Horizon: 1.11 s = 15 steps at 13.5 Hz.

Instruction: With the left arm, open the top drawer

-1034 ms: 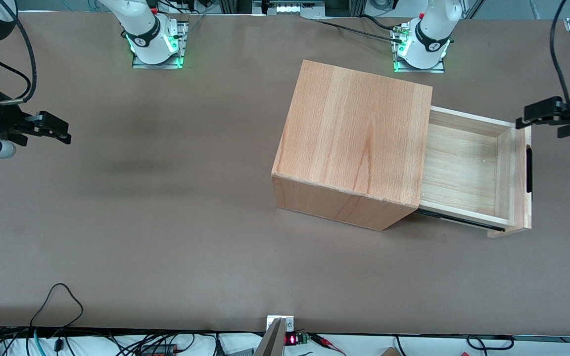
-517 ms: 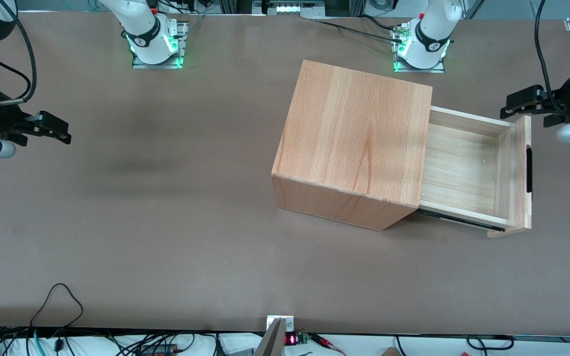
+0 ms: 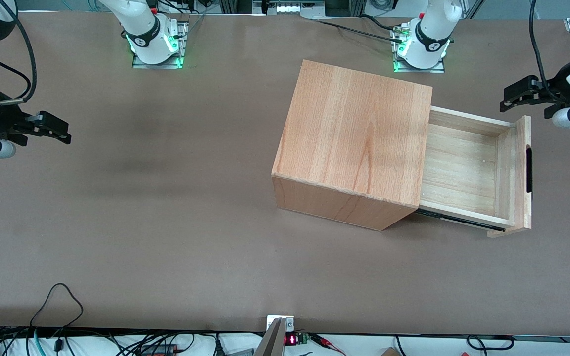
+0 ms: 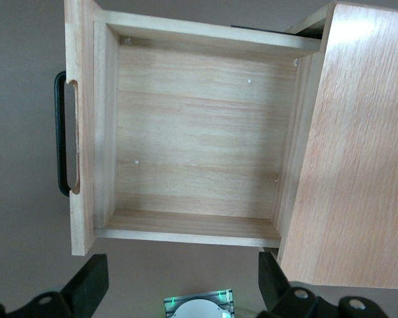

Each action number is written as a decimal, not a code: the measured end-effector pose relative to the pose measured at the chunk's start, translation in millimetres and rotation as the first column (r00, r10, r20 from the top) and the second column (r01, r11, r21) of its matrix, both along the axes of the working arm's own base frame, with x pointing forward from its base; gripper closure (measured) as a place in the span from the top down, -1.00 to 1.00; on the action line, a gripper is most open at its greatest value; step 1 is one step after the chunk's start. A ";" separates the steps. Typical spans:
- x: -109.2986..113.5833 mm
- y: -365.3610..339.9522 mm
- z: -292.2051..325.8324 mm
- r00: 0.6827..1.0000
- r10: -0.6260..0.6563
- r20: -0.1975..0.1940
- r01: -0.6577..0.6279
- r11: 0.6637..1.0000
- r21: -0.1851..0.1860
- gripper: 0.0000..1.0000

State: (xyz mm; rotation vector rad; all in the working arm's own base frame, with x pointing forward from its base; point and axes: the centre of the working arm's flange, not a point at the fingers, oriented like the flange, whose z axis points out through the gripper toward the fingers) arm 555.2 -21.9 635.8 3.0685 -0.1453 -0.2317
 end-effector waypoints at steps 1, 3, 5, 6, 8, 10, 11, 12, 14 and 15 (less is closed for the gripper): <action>-0.9 0.7 -0.4 1.000 0.014 -0.002 -0.014 1.000 0.002 1.00; -1.2 1.6 -0.6 1.000 0.022 -0.003 -0.022 1.000 0.003 1.00; -1.0 2.1 -0.7 1.000 0.027 -0.002 -0.027 1.000 0.004 1.00; -0.4 2.4 -1.0 1.000 0.029 0.002 -0.029 1.000 0.004 1.00; 0.6 3.4 -2.8 0.999 0.035 0.004 -0.035 0.999 0.008 1.00; 1.7 5.4 -4.1 0.999 0.037 0.010 -0.037 0.999 0.022 1.00; 2.3 5.6 -5.0 0.999 0.038 0.013 -0.038 0.999 0.024 1.00; 3.3 5.8 -7.1 0.999 0.038 0.016 -0.039 0.999 0.026 1.00; 5.3 5.5 -15.4 0.999 0.038 0.015 -0.038 0.999 0.028 1.00; 5.9 5.3 -19.8 0.999 0.038 0.011 -0.038 0.999 0.029 1.00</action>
